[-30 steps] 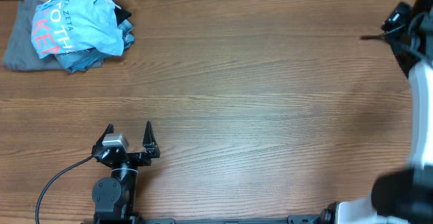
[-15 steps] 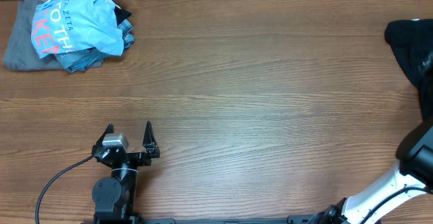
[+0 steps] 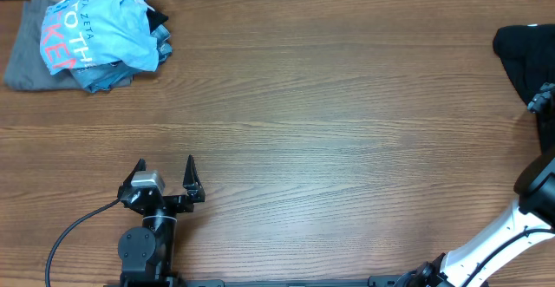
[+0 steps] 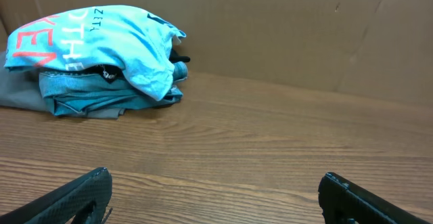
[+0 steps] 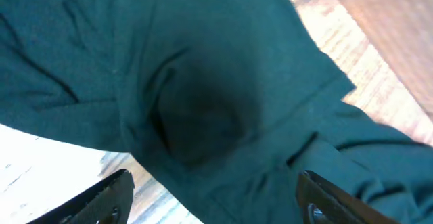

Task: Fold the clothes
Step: 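Reach the right gripper to the black T-shirt at the right edge, then close the right gripper on the black T-shirt and lift it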

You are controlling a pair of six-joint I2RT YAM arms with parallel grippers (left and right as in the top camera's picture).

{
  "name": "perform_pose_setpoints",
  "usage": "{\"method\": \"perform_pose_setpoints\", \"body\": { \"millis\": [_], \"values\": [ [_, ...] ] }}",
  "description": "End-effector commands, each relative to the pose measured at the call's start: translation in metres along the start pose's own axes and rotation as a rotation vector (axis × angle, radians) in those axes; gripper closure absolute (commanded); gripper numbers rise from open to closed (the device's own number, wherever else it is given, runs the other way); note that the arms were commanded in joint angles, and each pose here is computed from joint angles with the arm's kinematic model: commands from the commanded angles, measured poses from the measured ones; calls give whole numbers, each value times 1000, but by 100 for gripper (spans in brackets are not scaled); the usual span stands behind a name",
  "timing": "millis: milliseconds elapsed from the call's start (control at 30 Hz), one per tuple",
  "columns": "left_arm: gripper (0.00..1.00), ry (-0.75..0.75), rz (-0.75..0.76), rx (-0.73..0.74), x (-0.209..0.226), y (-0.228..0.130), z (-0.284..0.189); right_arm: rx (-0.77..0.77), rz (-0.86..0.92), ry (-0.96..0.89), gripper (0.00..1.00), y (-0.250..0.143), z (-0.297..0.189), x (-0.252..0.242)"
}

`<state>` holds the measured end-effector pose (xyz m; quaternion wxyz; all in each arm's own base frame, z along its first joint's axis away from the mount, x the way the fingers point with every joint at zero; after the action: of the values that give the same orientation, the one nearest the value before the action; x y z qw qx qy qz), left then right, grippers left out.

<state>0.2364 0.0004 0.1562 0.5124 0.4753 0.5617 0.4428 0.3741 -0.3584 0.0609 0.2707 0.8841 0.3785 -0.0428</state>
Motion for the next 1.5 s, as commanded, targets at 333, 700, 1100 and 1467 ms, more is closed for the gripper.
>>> {"method": "perform_pose_setpoints", "body": {
  "millis": [333,700,1100,1467],
  "values": [
    [0,6,18,-9,2,1,0,20,-37,-16,23,-3,32,-1],
    [0,5,18,-9,2,1,0,33,1,26,34,-6,38,-13],
    [0,6,18,-9,2,1,0,41,5,166,18,-8,35,7],
    [0,6,18,-9,2,1,0,10,31,196,17,23,6,3]
  ]
}}
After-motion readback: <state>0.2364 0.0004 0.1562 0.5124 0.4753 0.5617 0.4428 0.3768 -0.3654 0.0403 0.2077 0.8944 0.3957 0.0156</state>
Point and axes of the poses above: each gripper's point midway between its finger pads, its own z axis out along the fingers, its own x axis along the line the jaws close on, y = z × x, the point moved 1 cm from there along -z, back along the fingers, and after that the axes turned 1 degree about z, right-handed, at the moved point
